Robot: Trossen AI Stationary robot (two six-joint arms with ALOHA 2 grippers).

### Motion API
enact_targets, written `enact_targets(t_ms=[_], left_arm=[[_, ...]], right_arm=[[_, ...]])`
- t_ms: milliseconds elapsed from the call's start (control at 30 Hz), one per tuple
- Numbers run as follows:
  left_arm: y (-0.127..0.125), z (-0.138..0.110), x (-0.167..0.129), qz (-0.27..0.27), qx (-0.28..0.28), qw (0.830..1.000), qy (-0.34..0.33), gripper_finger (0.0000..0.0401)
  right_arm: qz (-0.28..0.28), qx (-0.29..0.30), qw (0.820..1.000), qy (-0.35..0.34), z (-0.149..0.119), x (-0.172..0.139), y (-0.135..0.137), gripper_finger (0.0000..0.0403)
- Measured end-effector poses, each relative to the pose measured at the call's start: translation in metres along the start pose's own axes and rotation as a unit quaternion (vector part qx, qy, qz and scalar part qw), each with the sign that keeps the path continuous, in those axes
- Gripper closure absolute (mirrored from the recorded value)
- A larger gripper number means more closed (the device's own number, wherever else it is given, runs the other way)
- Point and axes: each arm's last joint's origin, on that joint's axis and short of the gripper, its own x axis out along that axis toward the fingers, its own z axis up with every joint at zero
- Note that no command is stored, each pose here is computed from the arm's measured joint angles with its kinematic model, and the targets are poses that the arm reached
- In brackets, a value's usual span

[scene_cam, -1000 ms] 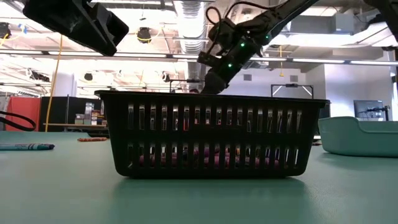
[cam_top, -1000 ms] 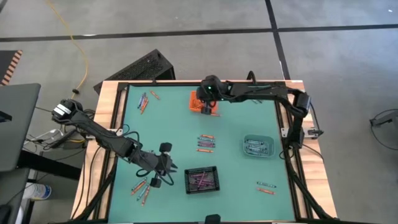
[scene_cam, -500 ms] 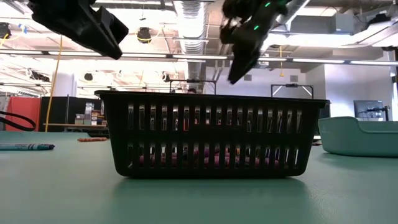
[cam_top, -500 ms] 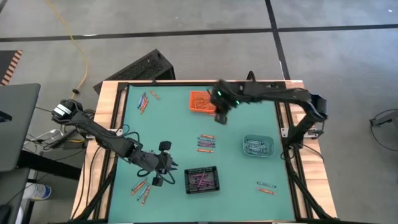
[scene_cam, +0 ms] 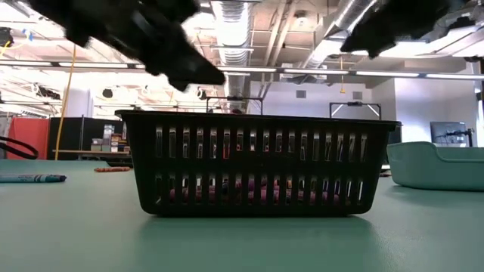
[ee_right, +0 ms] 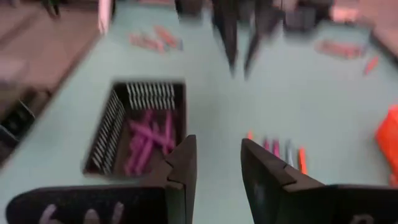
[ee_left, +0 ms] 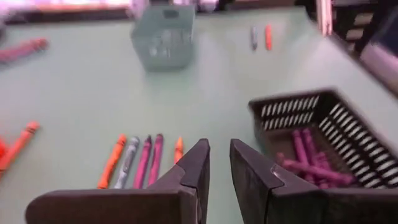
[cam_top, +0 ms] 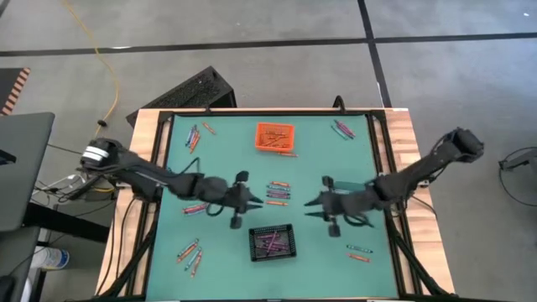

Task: Sort crayons
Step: Put the purple crayon into the black bin

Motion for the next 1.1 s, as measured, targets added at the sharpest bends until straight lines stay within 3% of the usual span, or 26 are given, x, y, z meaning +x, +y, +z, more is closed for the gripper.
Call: enact_targets(t_ms=[200,467,733,1100], left_arm=[[0.03,-0.002,0.053,0.024,-0.001,0.997,0.075,0.0349],[0.059,0.008,0.095,0.016,-0.023,0.982,0.186,0.0349],[0.06,-0.004,0.117,-0.001,-0.018,0.974,0.227,0.0349],[0.062,-0.011,0.118,0.009,-0.007,0.968,0.249,0.0349]], right_arm=[[0.012,-0.042,0.997,-0.066,-0.018,-0.014,0.02,0.0285],[-0.042,-0.108,0.993,-0.031,-0.037,-0.008,0.033,0.0285],[-0.049,-0.141,0.989,0.003,-0.044,-0.012,0.032,0.0285],[-0.062,-0.152,0.986,0.03,-0.049,-0.01,0.028,0.0285]])
